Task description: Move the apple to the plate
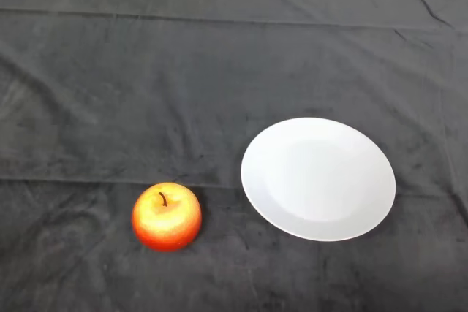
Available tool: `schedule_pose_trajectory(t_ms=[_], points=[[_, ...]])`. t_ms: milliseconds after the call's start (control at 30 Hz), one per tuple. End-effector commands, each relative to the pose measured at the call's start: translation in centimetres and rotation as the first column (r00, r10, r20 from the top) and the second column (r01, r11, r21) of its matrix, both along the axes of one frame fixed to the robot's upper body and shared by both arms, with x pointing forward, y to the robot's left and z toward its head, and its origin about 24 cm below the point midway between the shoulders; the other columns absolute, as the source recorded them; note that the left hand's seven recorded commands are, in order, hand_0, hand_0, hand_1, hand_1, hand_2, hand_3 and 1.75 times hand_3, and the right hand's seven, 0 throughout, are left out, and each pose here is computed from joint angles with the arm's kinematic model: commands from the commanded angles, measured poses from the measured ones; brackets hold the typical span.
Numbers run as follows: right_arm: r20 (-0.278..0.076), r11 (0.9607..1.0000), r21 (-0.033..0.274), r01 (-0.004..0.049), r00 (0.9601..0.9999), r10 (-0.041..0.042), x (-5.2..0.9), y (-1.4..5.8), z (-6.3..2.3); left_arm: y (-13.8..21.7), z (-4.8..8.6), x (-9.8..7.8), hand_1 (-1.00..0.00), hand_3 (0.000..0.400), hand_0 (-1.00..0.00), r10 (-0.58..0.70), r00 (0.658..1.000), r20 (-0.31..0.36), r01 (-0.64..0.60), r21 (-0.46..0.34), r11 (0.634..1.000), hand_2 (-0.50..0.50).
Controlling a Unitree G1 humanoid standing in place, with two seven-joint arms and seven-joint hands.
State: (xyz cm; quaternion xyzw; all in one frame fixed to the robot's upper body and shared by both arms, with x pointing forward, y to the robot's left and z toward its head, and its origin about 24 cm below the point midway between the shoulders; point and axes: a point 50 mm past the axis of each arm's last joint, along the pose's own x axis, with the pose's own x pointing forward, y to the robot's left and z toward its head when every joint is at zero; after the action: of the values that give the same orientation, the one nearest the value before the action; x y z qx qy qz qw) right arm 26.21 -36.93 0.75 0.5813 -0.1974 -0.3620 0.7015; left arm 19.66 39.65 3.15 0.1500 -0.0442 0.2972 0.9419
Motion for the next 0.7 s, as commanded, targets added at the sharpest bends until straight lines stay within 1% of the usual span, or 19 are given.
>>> schedule_pose_trajectory(t_ms=[33, 367, 700], points=[[0.015, 0.9994, -0.026, 0.0232, 0.9996, -0.0228, -0.27, -1.07, 0.82, -0.6, 1.6, 1.6, 0.00, 0.000, 0.00, -0.069, 0.997, 0.036, 0.067, 0.058, 0.996, 0.00], [0.014, 0.9994, -0.027, 0.0225, 0.9997, -0.0221, -0.27, -1.06, 0.83, -4.0, 1.7, 3.8, 0.00, 0.000, 0.00, -0.191, 0.981, 0.019, 0.188, 0.101, 0.977, 0.00], [0.012, 0.9994, -0.029, 0.0212, 0.9997, -0.0209, -0.27, -1.05, 0.84, -8.5, 1.6, 5.3, 0.00, 0.000, 0.00, -0.331, 0.943, -0.011, 0.330, 0.126, 0.935, 0.00]])
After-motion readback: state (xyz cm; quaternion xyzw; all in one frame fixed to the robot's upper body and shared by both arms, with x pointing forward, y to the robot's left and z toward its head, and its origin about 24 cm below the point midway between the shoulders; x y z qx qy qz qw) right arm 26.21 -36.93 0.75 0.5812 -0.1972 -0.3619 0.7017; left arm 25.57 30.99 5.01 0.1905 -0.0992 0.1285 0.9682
